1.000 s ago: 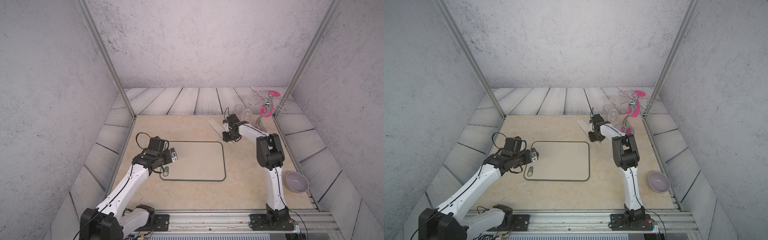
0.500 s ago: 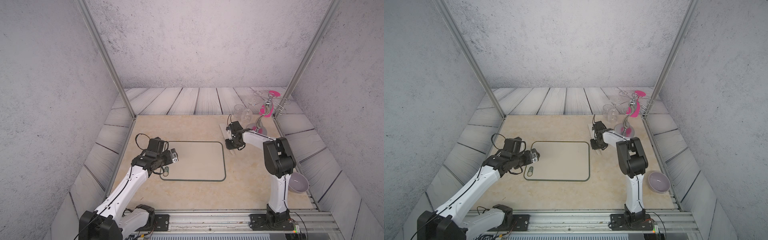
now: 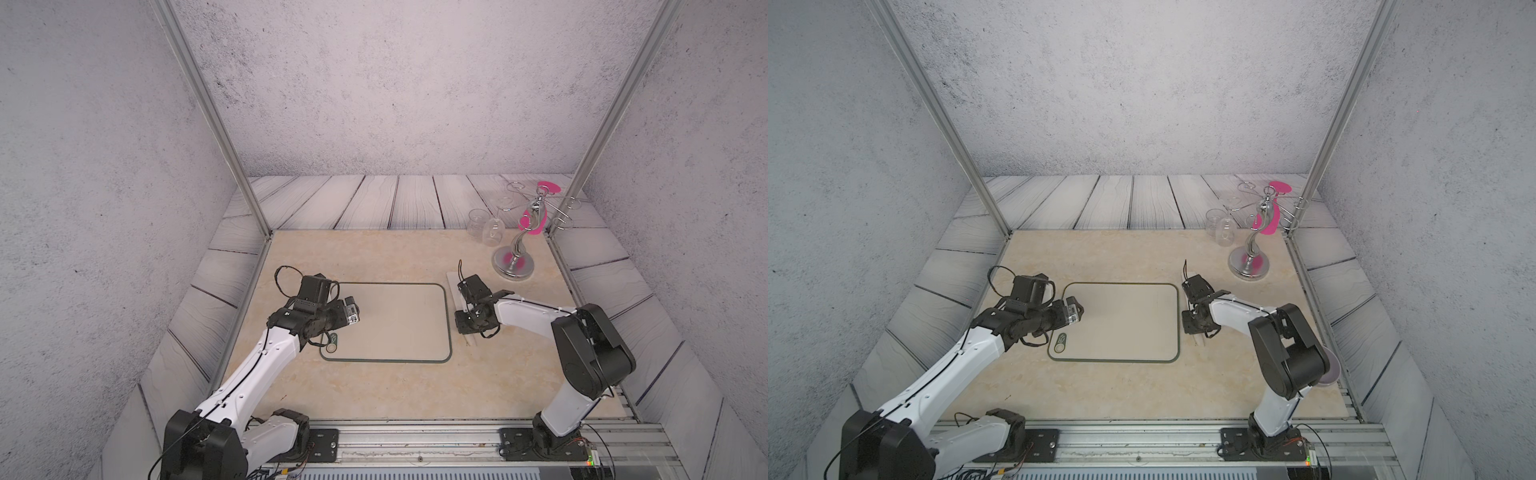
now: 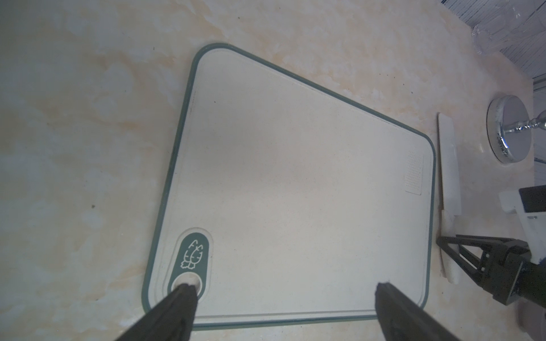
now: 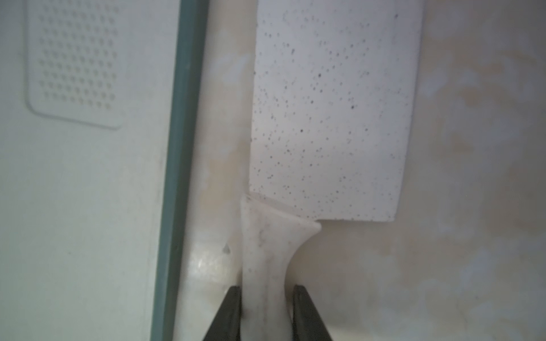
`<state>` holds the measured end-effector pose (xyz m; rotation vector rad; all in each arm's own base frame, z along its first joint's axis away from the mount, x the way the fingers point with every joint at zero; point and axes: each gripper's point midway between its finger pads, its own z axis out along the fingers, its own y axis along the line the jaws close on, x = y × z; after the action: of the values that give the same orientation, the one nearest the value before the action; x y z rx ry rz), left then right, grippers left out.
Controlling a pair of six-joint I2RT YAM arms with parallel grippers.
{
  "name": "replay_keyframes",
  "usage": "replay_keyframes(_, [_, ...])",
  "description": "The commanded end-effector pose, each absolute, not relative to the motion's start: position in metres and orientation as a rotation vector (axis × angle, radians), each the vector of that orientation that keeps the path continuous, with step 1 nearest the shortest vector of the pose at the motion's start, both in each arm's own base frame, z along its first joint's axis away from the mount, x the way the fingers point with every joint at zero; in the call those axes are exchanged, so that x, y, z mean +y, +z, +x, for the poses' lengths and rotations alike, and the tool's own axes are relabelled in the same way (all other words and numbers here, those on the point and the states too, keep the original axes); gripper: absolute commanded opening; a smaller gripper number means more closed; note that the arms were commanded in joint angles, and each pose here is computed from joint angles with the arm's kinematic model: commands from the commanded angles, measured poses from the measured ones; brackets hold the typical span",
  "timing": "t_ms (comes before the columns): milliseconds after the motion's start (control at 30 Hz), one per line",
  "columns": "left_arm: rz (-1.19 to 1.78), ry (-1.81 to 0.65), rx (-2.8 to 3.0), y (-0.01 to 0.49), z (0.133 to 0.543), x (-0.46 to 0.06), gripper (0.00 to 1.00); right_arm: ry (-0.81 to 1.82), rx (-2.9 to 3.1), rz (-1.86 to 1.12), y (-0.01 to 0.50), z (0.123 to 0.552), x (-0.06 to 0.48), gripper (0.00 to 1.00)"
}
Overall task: Align the knife with the edge of the cutting board
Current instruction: Move the knife to the center of the board.
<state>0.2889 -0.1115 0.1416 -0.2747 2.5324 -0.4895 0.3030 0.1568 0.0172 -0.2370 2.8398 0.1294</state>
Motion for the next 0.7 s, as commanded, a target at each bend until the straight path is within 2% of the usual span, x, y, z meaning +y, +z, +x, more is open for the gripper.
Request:
replay_keyframes(0, [-0.264, -0.500, 2.549, 0.135, 0.286, -0.114, 1.00, 0.026, 2.957, -0.130, 0.007, 0.264, 0.143, 0.32])
replay_keyframes(233, [-0.264, -0.496, 2.556, 0.134, 0.285, -0.114, 1.00, 0.029, 2.957, 0.001, 0.012, 0.264, 0.141, 0.41])
replay_keyframes(400, [-0.272, -0.475, 2.562, 0.133, 0.285, -0.112, 1.00, 0.042, 2.941, 0.031, 0.018, 0.271, 0.145, 0.64])
replay_keyframes(567, [-0.283, -0.471, 2.568, 0.132, 0.284, -0.111, 1.00, 0.066, 2.907, 0.049, 0.021, 0.279, 0.149, 0.80])
replay_keyframes(667, [-0.287, -0.468, 2.568, 0.132, 0.283, -0.110, 1.00, 0.061, 2.907, 0.050, 0.021, 0.284, 0.151, 0.78])
